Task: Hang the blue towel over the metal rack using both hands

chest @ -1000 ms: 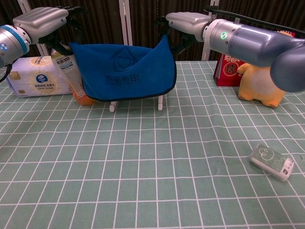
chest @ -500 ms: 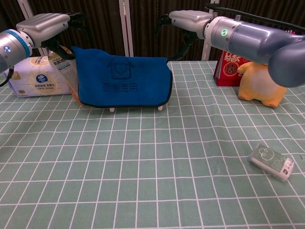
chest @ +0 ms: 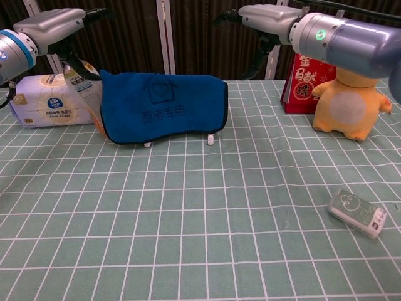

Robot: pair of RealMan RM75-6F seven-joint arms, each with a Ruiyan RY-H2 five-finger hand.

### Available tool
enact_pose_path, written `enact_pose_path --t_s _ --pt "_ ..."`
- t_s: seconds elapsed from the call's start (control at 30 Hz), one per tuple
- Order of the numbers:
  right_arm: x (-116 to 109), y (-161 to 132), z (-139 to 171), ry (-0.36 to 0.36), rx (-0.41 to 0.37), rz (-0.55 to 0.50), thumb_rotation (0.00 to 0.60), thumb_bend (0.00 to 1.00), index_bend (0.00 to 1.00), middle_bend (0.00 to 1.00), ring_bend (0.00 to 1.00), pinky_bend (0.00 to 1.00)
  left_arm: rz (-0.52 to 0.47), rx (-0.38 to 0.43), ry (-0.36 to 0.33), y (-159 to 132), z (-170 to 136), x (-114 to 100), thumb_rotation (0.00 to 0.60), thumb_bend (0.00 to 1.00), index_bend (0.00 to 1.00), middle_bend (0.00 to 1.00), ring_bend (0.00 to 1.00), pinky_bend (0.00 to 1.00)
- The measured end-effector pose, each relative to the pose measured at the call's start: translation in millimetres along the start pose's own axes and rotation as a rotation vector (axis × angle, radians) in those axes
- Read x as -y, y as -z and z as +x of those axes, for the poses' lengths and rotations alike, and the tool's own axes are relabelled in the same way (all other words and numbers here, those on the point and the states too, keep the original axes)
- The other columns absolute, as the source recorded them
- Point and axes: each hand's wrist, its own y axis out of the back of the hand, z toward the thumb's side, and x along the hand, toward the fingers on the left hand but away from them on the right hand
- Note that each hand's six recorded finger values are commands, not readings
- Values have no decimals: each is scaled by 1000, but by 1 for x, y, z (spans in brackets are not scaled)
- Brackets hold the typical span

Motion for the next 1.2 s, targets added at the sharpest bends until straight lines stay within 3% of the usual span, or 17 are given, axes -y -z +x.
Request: enact_pose_path --t_s 0.47,0.8,1.0,1.2 --pt "-38 22 76 35 -15 50 600 146 64 0 0 0 -122 50 10 -20 -32 -50 600 0 0 0 0 0" --pt "-49 37 135 53 5 92 600 146 65 0 0 0 -112 48 -44 -11 -77 -88 600 0 0 0 0 0" --pt "-57 54 189 83 50 100 600 65 50 0 0 0 -49 -16 -104 9 -129 -104 600 0 0 0 0 0" --pt "-54 80 253 88 174 108 600 0 4 0 0 0 50 -178 -116 38 -213 -98 600 0 0 0 0 0"
